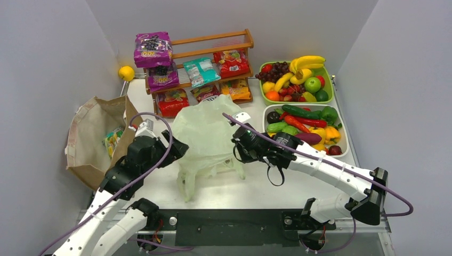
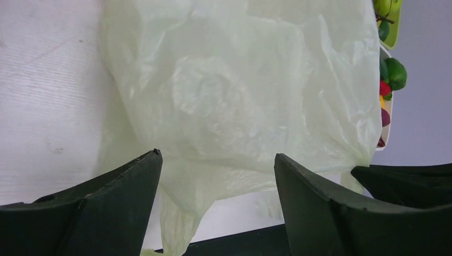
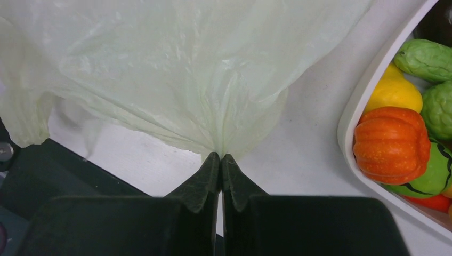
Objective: Place the food into the grocery bag and tie it
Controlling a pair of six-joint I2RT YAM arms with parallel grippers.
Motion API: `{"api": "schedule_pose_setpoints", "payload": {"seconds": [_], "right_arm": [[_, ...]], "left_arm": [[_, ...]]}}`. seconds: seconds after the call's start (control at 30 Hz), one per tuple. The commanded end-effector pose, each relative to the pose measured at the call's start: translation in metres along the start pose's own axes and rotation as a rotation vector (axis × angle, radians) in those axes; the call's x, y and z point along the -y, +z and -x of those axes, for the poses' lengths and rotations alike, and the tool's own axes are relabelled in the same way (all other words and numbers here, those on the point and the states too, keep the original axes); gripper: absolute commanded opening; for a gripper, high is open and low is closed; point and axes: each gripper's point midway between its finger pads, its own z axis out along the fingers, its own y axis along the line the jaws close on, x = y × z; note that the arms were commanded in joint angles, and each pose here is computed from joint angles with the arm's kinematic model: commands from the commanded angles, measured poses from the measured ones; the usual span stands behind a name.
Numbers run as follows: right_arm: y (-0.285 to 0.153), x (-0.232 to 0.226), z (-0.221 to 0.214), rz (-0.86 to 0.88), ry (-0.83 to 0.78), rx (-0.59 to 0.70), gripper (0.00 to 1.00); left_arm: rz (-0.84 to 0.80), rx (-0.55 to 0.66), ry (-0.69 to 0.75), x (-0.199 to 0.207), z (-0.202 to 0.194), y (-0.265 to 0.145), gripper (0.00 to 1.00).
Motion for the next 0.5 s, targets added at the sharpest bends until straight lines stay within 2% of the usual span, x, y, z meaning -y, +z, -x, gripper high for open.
{"api": "schedule_pose_setpoints", "payload": {"seconds": [0.0,0.23,0.33,0.37,0.47], "right_arm": [[-0.019,-0.017,0.016,0.098,-0.037,-0.002,0.00],[-0.036,-0.027,0.027,0.142,-0.017,-0.030,0.00],[-0.037,-0.029,0.027,0.146,-0.006,-0.044,0.00],[-0.039,-0.031,0.030,0.152,-0.002,-0.045,0.00],[-0.040,-0.032,0.030,0.158,-0.001,-0.050,0.00]], "left_arm": [[-0.078,0.029,0.230,0.032,0.029,-0.027,0.77],[-0.211,-0.124,0.623,0.062,0.017,-0.043,0.79],[-0.204,-0.095,0.755,0.067,0.016,-0.042,0.80],[-0.242,-0.070,0.851,0.074,0.009,-0.044,0.80],[-0.316,-0.057,0.984,0.086,-0.010,-0.044,0.80]]}}
